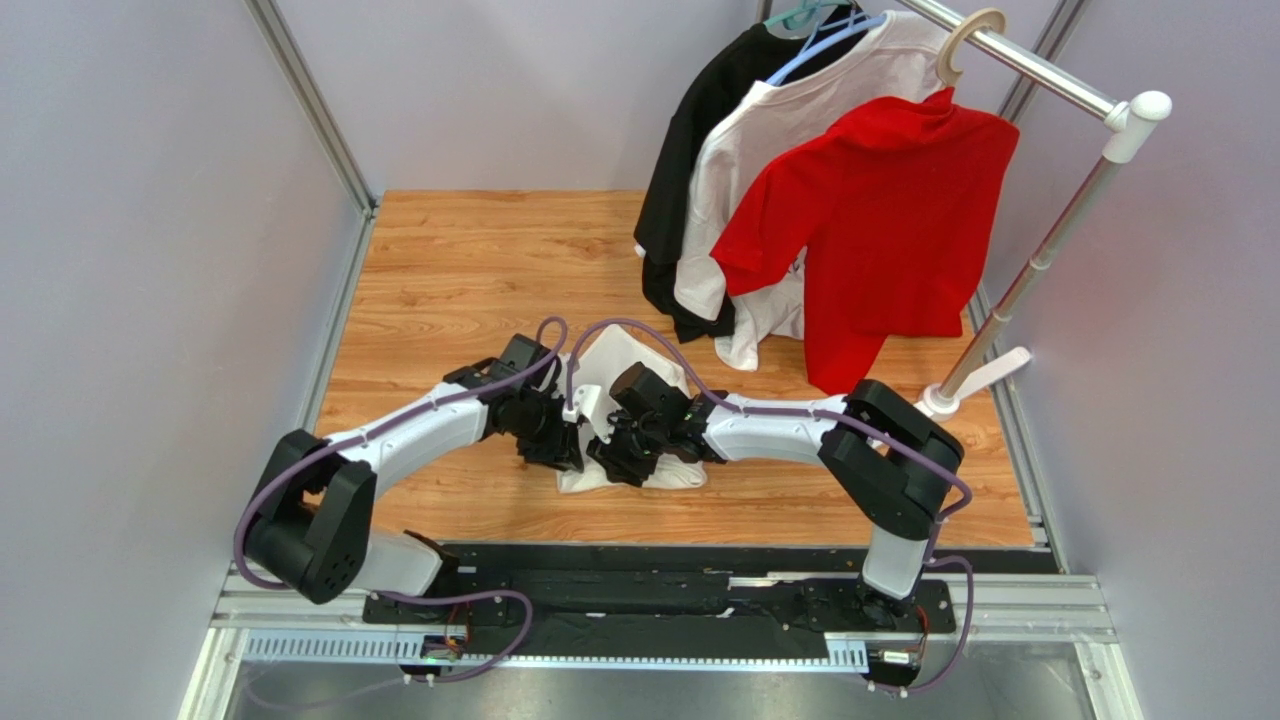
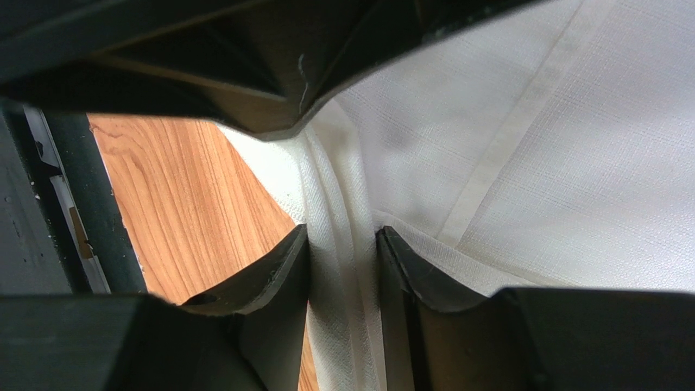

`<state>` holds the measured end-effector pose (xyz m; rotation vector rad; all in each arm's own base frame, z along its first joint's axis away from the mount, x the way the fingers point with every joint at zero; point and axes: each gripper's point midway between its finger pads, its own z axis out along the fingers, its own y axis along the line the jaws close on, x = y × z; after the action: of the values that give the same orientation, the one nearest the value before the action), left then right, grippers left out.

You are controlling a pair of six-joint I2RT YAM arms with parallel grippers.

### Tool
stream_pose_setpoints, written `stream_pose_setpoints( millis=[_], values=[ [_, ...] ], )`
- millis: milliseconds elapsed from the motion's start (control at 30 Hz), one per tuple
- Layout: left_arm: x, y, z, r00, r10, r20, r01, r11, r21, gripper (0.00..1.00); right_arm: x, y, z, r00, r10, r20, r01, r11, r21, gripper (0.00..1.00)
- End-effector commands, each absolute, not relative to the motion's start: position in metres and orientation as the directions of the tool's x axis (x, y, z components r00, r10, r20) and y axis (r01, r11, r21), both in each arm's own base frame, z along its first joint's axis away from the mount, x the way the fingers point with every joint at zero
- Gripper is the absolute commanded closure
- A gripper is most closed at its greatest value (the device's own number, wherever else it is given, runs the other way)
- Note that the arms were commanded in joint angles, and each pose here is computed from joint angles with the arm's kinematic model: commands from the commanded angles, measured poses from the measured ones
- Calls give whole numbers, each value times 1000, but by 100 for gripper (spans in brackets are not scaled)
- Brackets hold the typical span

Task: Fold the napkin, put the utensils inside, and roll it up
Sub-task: Roll the napkin with the utensil

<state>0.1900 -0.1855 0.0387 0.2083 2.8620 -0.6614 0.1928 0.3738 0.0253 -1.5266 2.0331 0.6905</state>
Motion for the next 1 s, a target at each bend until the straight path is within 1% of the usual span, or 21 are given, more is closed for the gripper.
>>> stream_pose_setpoints(
  millis=[0, 33, 67, 100, 167, 200, 233, 300, 367, 400, 467, 633, 800, 967],
  values=[
    [204, -174, 64, -943, 29, -332, 161, 911, -380, 54, 175, 358, 0, -336, -754, -565, -942, 284, 180, 64],
    [202, -170, 65, -939, 20, -343, 155, 916, -371, 50, 175, 357, -1, -340, -756, -560, -940, 291, 178, 64],
    [204, -165, 75, -922, 2, -386, 153, 920, -361, 43, 175, 357, -1, -341, -758, -556, -939, 294, 176, 64],
    [203, -163, 79, -916, -15, -400, 143, 921, -361, 37, 176, 355, -3, -346, -760, -550, -938, 301, 174, 64],
    [199, -156, 91, -891, -50, -452, 135, 920, -369, 20, 177, 355, -3, -348, -761, -547, -937, 307, 169, 64],
    [194, -154, 90, -889, -74, -451, 118, 916, -382, 20, 177, 355, -3, -349, -762, -546, -937, 306, 171, 64],
    [192, -158, 101, -867, -97, -489, 139, 896, -422, 18, 178, 356, -2, -349, -762, -546, -936, 308, 169, 64],
    [182, -159, 98, -868, -141, -475, 116, 874, -472, 17, 177, 356, -5, -358, -763, -539, -933, 313, 176, 65],
    [176, -163, 104, -855, -174, -488, 128, 842, -525, 16, 178, 357, -4, -360, -762, -538, -933, 313, 180, 65],
    [171, -162, 97, -858, -179, -481, 124, 838, -532, 15, 177, 357, -6, -363, -765, -533, -932, 313, 185, 65],
    [168, -165, 101, -846, -196, -496, 142, 814, -563, 15, 177, 357, -7, -365, -765, -531, -931, 314, 186, 65],
    [166, -164, 89, -841, -211, -498, 136, 808, -573, 18, 175, 359, -6, -366, -766, -528, -930, 305, 203, 65],
    [169, -159, 74, -840, -213, -499, 115, 830, -546, 18, 173, 361, -5, -369, -767, -526, -930, 301, 213, 65],
    [175, -160, 65, -836, -225, -500, 102, 833, -544, 24, 171, 359, -8, -374, -772, -514, -927, 301, 222, 66]
  ],
)
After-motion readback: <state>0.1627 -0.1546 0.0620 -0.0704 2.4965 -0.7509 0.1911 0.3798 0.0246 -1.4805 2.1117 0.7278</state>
